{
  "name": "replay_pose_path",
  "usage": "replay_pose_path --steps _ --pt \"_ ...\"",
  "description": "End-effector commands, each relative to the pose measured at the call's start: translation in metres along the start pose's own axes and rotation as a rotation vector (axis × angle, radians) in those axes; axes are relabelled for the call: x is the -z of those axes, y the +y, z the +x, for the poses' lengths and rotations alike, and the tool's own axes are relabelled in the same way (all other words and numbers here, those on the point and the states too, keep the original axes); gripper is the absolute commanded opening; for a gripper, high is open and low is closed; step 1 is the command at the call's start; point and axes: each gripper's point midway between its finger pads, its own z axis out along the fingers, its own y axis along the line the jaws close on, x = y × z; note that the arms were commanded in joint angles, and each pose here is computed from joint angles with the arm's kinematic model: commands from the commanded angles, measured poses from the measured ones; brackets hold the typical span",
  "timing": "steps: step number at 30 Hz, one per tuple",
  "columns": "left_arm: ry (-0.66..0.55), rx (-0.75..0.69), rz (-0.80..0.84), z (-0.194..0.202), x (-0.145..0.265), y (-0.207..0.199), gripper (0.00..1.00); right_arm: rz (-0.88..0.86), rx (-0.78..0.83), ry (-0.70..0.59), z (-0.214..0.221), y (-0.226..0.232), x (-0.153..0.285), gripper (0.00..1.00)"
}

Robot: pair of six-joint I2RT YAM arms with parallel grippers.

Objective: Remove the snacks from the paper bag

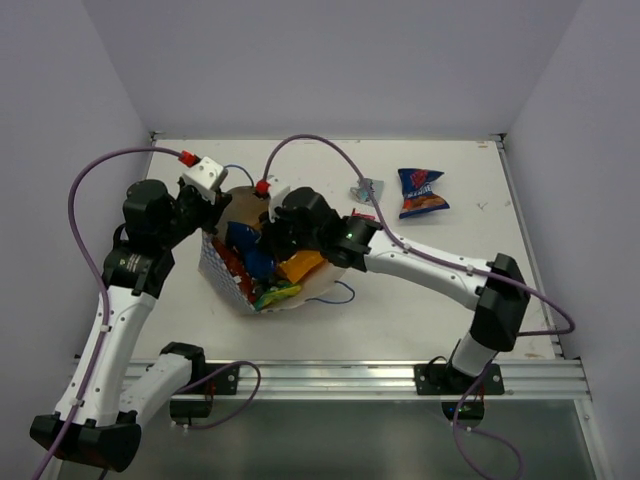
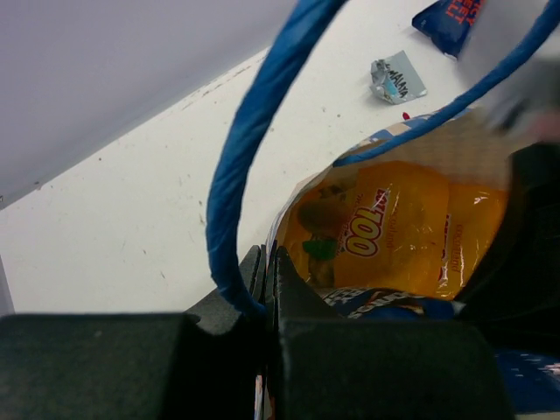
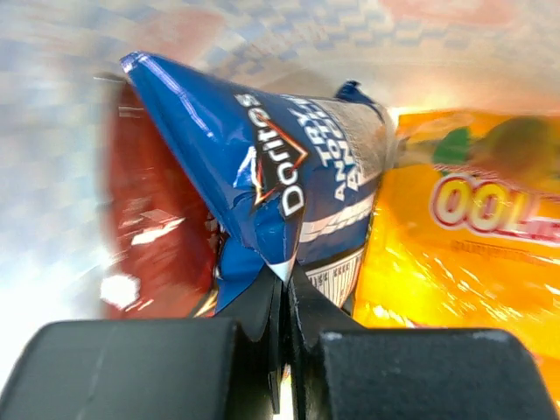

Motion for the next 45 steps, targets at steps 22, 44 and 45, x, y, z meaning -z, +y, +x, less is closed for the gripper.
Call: replay_pose_path --steps 22,44,45 --pt "-0.138 -0.017 -0.112 -0.039 0.007 0.020 0.00 0.823 0.062 -0.625 -0.149 -0.206 0.342 0.00" --pt "-0.150 -0.009 -0.083 -0.038 0.007 0.014 0.00 1.297 -0.484 -0.190 -0.024 -0.514 0.294 0.41" --pt "-0.152 -0.010 -0.077 -0.039 0.007 0.013 0.00 1.271 -0.487 -0.197 -0.028 -0.507 0.292 0.48"
